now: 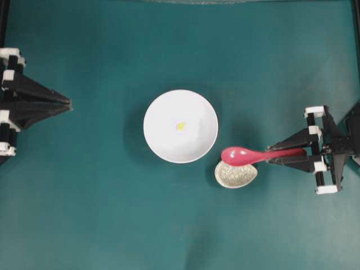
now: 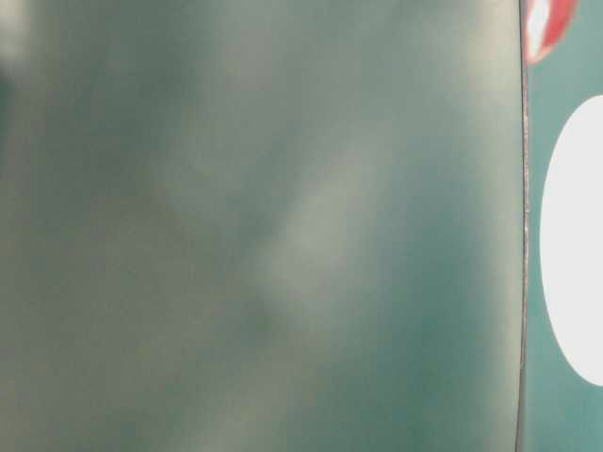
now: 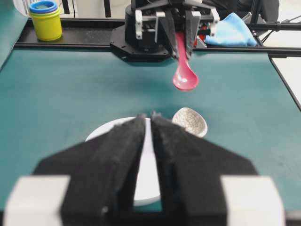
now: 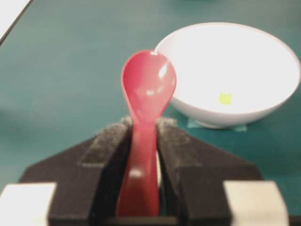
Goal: Scoop the yellow hexagonal prism block from the bowl with a spoon using the right arm.
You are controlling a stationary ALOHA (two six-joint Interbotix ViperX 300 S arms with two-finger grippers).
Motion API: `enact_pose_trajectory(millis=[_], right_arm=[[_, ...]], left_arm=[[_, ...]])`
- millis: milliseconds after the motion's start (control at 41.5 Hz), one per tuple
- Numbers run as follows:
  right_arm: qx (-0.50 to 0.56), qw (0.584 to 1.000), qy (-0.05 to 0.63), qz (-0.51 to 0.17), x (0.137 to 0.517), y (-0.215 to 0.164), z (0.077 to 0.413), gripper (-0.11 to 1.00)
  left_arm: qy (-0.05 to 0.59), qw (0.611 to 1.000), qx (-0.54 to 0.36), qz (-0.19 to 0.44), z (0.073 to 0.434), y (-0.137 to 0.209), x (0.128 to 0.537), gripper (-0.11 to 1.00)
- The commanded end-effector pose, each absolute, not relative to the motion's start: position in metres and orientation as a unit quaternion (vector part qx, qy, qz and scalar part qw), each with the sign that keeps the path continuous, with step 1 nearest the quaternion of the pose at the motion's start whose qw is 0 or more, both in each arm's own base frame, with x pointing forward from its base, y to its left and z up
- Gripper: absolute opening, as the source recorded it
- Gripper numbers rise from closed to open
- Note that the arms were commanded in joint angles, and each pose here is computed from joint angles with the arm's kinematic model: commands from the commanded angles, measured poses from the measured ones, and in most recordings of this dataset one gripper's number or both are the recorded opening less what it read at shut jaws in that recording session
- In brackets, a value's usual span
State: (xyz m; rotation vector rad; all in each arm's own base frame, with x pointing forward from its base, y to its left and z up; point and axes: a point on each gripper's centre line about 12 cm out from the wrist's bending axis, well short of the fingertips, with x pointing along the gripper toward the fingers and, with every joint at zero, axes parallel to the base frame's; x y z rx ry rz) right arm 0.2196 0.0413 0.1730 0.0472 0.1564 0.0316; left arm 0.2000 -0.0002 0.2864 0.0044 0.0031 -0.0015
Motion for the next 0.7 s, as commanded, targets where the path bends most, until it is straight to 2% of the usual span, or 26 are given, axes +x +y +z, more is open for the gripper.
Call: enact_pose_trajectory(millis=[0, 289, 675], right_arm=[[0.029, 0.996, 0.085, 0.015, 0.226, 0.035, 0.199, 0.24], [0.028, 0.989, 0.142, 0.005, 0.234, 0.007, 0.256, 0.24], [0.043, 0.98, 0.19, -0.028, 0.258, -0.019, 0.272, 0.24]], left_arm=[[-0.018, 1.0, 0.005, 0.0, 0.298, 0.0, 0.202, 0.13], [-0.025, 1.0, 0.007, 0.0, 0.3, 0.0, 0.202, 0.13], [-0.025, 1.0, 0.007, 0.0, 0.3, 0.0, 0.202, 0.13]])
